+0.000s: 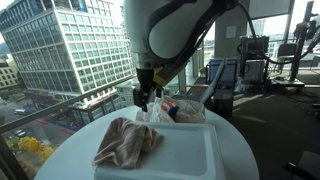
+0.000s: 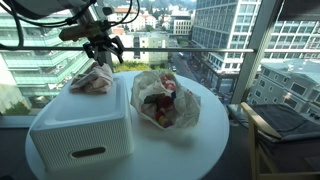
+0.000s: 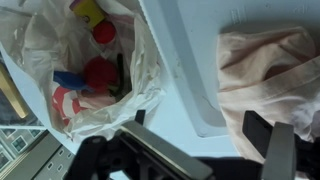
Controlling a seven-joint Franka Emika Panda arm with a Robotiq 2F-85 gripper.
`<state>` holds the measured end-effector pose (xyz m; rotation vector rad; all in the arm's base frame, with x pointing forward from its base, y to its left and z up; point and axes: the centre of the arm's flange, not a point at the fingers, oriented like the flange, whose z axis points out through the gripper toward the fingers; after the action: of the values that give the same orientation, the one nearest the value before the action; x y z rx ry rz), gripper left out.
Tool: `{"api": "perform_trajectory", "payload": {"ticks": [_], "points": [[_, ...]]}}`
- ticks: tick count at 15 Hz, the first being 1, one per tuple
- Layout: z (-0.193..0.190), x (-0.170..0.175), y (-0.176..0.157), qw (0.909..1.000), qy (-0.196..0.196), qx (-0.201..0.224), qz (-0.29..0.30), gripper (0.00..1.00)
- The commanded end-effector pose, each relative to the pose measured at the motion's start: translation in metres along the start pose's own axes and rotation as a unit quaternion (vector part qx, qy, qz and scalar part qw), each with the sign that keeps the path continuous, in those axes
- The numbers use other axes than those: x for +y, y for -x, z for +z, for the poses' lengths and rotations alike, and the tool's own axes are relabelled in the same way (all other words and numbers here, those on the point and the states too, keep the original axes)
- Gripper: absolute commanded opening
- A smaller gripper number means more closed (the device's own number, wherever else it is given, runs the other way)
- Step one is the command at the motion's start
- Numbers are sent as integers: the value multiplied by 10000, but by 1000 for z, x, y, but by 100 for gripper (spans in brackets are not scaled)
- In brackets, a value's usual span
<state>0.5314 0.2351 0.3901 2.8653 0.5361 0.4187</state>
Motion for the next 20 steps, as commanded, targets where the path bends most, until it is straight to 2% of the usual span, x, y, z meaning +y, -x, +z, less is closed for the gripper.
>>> {"api": "perform_trajectory", "payload": {"ticks": [1,6,9,11,12,16,20], "points": [[-18,37,-2,9962,451,318,672,100],[11,100,8,9806,1253,499,1419,100],[41,130,13,9733,1409,713,1664,100],[58,136,16,9694,1512,902,1711,100],[44,135,16,9743,1446,657,1597,100],[55,136,18,9745,1447,596,1606,100],[100,149,22,9664,1656,171,1957,100]]}}
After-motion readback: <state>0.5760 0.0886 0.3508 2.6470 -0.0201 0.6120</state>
